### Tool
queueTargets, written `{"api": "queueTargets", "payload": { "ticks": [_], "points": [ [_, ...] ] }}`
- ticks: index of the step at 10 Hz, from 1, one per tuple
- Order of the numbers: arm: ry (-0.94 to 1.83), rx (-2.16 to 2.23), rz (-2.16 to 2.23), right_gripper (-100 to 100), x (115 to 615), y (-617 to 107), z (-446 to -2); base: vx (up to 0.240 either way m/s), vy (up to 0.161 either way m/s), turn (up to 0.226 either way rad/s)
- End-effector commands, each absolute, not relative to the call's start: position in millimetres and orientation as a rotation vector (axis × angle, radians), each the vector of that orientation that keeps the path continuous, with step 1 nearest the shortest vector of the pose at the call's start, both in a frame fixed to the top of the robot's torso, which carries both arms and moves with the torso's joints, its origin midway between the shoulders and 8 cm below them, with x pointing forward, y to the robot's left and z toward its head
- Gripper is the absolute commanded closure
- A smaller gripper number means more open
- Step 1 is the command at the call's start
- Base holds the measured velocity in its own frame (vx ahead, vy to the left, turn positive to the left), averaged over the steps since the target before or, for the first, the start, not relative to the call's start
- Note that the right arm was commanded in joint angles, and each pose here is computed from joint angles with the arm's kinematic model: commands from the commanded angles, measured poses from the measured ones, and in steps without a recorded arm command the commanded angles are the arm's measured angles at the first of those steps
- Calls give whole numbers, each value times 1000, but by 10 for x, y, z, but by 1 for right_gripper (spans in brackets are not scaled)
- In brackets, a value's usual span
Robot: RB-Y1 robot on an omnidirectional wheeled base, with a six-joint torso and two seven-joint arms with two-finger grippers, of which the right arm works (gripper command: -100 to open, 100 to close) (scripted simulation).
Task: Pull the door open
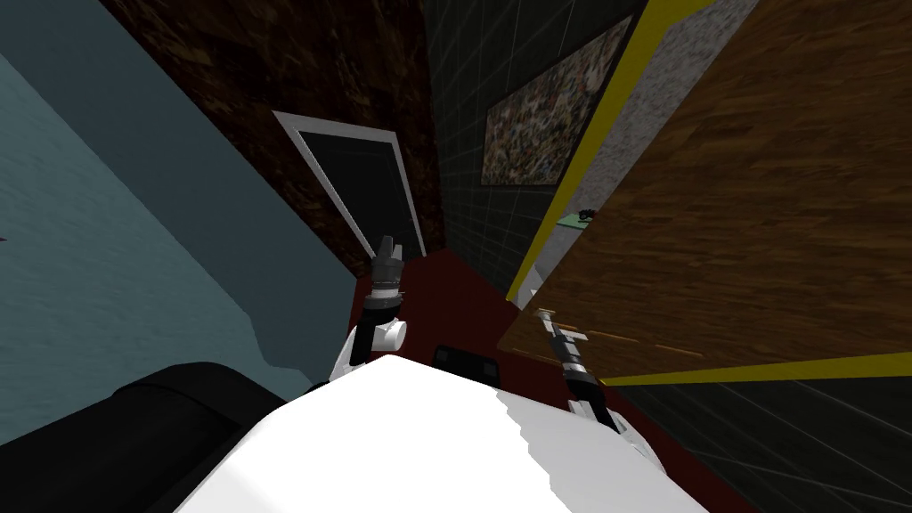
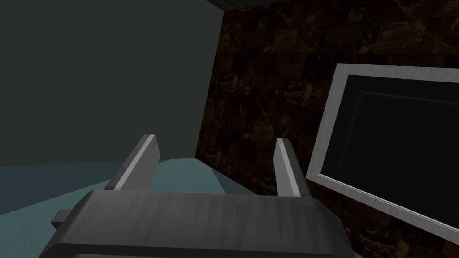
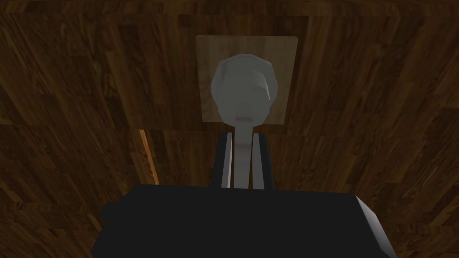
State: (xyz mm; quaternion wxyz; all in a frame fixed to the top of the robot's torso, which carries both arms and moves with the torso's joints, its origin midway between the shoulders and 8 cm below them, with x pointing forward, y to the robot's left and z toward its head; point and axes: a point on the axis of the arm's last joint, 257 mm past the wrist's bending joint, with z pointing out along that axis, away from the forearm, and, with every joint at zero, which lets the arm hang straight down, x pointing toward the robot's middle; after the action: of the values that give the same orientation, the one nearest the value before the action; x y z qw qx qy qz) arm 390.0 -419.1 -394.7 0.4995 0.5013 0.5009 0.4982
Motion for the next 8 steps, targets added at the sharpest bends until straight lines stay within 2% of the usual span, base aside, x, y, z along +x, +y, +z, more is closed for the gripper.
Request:
{"api": "queueTargets", "payload": {
  "ticks": [1,5,8],
  "points": [
    [1219,1205,1215,100,3835,-4206,-3944,-132,-48,90],
    [1252,1181,1251,100,3650,-4214,-3927,-174,-65,104],
    [1258,1186,1255,100,3632,-4168,-3965,-54,-16,-2]
  ]
}}
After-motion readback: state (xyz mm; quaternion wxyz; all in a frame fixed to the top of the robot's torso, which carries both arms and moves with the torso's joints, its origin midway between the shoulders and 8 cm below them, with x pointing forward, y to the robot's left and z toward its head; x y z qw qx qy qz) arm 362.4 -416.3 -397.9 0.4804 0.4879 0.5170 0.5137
